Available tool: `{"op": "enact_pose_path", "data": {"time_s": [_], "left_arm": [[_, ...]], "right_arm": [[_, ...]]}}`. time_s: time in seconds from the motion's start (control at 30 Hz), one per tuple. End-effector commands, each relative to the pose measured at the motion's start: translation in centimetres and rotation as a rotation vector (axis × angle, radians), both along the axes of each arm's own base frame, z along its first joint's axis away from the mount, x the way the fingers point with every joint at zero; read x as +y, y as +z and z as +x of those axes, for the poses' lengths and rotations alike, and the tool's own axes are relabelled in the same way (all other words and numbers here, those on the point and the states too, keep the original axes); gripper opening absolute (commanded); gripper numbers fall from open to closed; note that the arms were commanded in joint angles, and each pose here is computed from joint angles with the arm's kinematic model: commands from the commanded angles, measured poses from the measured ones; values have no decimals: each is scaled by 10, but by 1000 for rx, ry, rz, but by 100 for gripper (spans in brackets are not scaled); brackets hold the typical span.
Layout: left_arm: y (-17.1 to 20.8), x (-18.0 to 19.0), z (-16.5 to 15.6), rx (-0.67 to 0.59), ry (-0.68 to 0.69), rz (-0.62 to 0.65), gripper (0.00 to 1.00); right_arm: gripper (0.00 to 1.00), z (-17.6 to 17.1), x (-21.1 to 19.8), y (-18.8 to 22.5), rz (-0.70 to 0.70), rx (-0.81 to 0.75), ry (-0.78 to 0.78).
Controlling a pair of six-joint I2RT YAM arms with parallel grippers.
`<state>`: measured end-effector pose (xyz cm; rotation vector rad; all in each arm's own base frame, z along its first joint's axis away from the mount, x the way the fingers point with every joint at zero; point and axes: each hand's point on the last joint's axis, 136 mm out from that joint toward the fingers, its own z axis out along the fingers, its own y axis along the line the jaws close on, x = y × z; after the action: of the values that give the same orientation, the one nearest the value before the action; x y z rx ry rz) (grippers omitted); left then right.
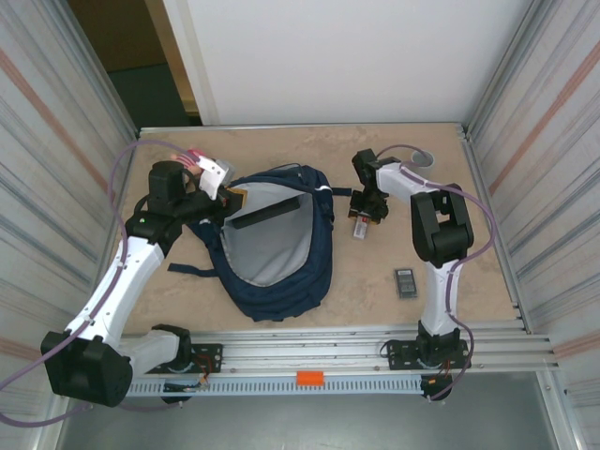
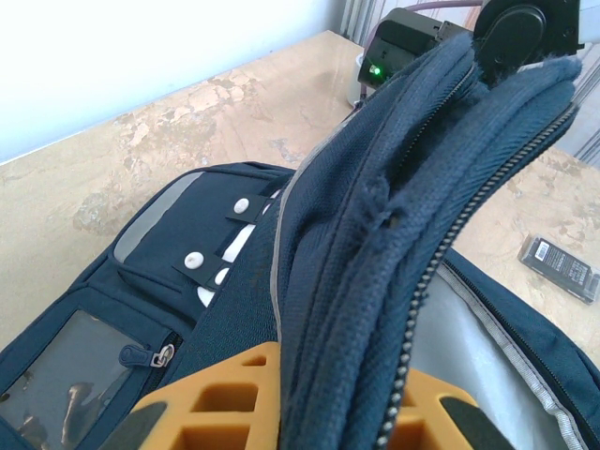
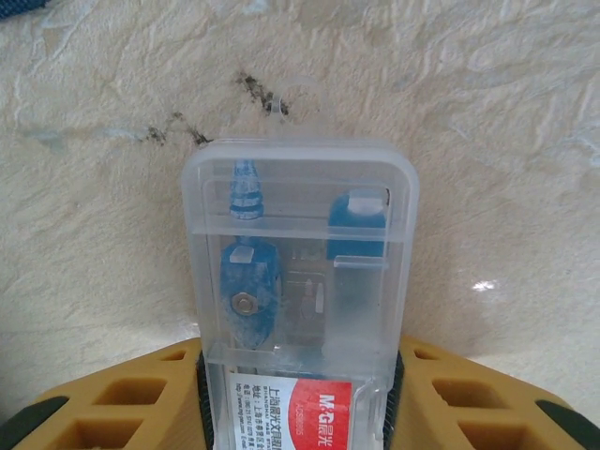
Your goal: Pack the student bag
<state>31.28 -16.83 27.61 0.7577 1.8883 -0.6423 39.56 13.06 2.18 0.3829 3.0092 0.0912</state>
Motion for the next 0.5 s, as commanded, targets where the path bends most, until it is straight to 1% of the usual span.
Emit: {"op": "enact_pose_path", "data": {"time_s": [0.0,0.1,0.2,0.33,0.4,0.47], "left_arm": [[39,-1,4,-125,-8,-53,6],[40,-2,3,-119,-7,-60,6],[41,-1,1,-117,-5,-64,6],[42,-1,-1,-120,-5,-69,6],[43,-1,-2,-120,-9,-71,6],[44,-1,-2,-120,-10,-75,6]], "right_arm": [[37,-3,-5,31,-17,-82,48],[38,0,9,68,47,-236,142],[39,-6,26,117,83,-441,292],[41,-31,56,186,173,-712,531],[42,-46,72,218,230,-820,648],[43,-67,94,241,267,-910,836]]}}
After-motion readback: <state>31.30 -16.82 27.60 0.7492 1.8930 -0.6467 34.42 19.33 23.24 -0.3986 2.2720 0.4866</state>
